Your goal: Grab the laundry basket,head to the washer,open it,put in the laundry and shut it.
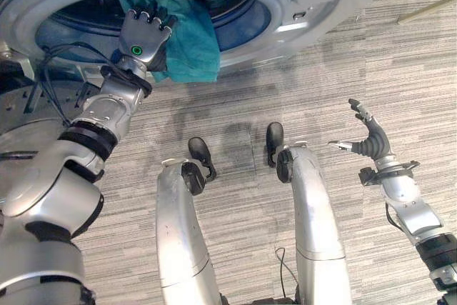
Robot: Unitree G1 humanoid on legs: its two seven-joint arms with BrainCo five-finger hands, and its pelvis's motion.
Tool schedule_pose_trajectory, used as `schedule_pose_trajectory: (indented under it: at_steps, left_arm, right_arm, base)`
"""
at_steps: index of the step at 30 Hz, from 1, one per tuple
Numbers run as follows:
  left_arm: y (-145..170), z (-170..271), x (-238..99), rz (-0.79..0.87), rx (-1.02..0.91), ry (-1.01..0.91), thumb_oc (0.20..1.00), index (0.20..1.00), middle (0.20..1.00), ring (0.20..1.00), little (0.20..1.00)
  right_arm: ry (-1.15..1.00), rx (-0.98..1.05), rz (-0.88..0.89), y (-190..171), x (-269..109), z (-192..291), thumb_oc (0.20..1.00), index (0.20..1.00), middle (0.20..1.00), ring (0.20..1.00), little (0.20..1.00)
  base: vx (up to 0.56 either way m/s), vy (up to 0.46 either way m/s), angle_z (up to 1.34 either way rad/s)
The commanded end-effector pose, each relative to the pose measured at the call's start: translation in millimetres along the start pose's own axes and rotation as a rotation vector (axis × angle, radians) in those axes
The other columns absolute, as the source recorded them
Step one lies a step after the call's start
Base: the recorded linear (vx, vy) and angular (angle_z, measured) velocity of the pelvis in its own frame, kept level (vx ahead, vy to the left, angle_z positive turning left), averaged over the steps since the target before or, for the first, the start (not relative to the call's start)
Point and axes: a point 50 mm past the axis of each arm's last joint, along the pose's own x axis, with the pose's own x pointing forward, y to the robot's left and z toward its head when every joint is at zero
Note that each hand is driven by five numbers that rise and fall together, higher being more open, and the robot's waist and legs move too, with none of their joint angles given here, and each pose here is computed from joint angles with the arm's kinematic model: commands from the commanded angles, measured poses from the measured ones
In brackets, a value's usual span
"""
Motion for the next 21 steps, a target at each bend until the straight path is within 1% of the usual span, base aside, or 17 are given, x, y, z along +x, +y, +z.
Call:
schedule_pose_trajectory:
  at_steps: [1,2,3,4,7,8,10,12,13,15,17,21]
  left_arm:
    - [39.8,8.5,18.1,0.206,-0.404,0.059,0.200,0.200,0.200,0.200,0.200]
    - [39.5,8.0,17.5,0.205,-0.407,0.060,0.200,0.200,0.200,0.200,0.200]
    - [47.6,9.0,16.0,0.239,-0.502,0.043,0.200,0.200,0.200,0.200,0.200]
    - [47.4,8.5,15.5,0.238,-0.503,0.044,0.200,0.200,0.200,0.200,0.200]
    - [60.7,11.8,10.3,0.280,-0.596,-0.026,0.200,0.200,0.200,0.200,0.200]
    - [60.4,11.9,4.3,0.296,-0.651,-0.031,0.200,0.200,0.200,0.200,0.200]
    - [55.6,11.5,0.6,0.289,-0.680,-0.017,0.200,0.200,0.200,0.200,0.200]
    - [47.9,5.8,-1.4,0.312,-0.743,0.070,0.200,0.200,0.200,0.200,0.200]
    - [47.7,5.7,-1.5,0.313,-0.743,0.071,0.200,0.200,0.200,0.200,0.200]
    - [45.8,-1.1,0.1,0.347,-0.780,0.142,0.200,0.200,0.200,0.200,0.200]
    - [45.2,-12.4,2.7,0.408,-0.799,0.238,0.200,0.200,0.200,0.200,0.200]
    - [61.6,-35.6,13.9,0.557,-0.822,0.395,0.200,0.200,0.200,0.200,0.200]
  right_arm:
    - [-0.058,0.031,-0.032,8.0,-7.8,11.4,1.000,1.000,1.000,1.000,1.000]
    - [-0.058,0.030,-0.030,8.1,-8.0,11.4,1.000,1.000,1.000,1.000,1.000]
    - [-0.041,0.034,-0.034,8.7,-8.7,9.1,1.000,1.000,1.000,1.000,1.000]
    - [-0.041,0.034,-0.033,8.8,-8.7,9.1,1.000,1.000,1.000,1.000,1.000]
    - [-0.025,0.028,-0.037,8.1,-8.3,6.7,1.000,1.000,1.000,1.000,1.000]
    - [-0.018,0.028,-0.041,7.8,-8.7,5.4,1.000,1.000,1.000,1.000,1.000]
    - [-0.009,0.026,-0.041,8.6,-9.2,3.8,1.000,1.000,1.000,1.000,1.000]
    - [0.010,0.016,-0.039,13.5,-8.2,0.9,1.000,1.000,1.000,1.000,1.000]
    - [0.010,0.015,-0.039,13.6,-8.1,0.9,1.000,1.000,1.000,1.000,1.000]
    - [0.012,0.022,-0.039,17.0,-7.1,1.2,1.000,1.000,1.000,1.000,1.000]
    - [0.006,0.037,-0.035,20.9,-6.9,2.2,1.000,1.000,1.000,1.000,1.000]
    - [-0.025,0.077,-0.024,27.0,-9.0,7.0,1.000,1.000,1.000,1.000,1.000]
  base:
    - [-0.01,-0.006,0.05]
    - [0.00,-0.013,0.03]
    - [0.00,0.000,0.00]
    - [0.00,0.000,0.00]
    - [0.00,0.000,0.00]
    - [0.00,0.000,0.00]
    - [0.00,0.000,0.00]
    - [0.00,0.000,0.00]
    - [0.00,0.000,0.00]
    - [0.00,0.000,0.00]
    - [0.00,0.000,0.00]
    - [0.00,0.000,0.00]
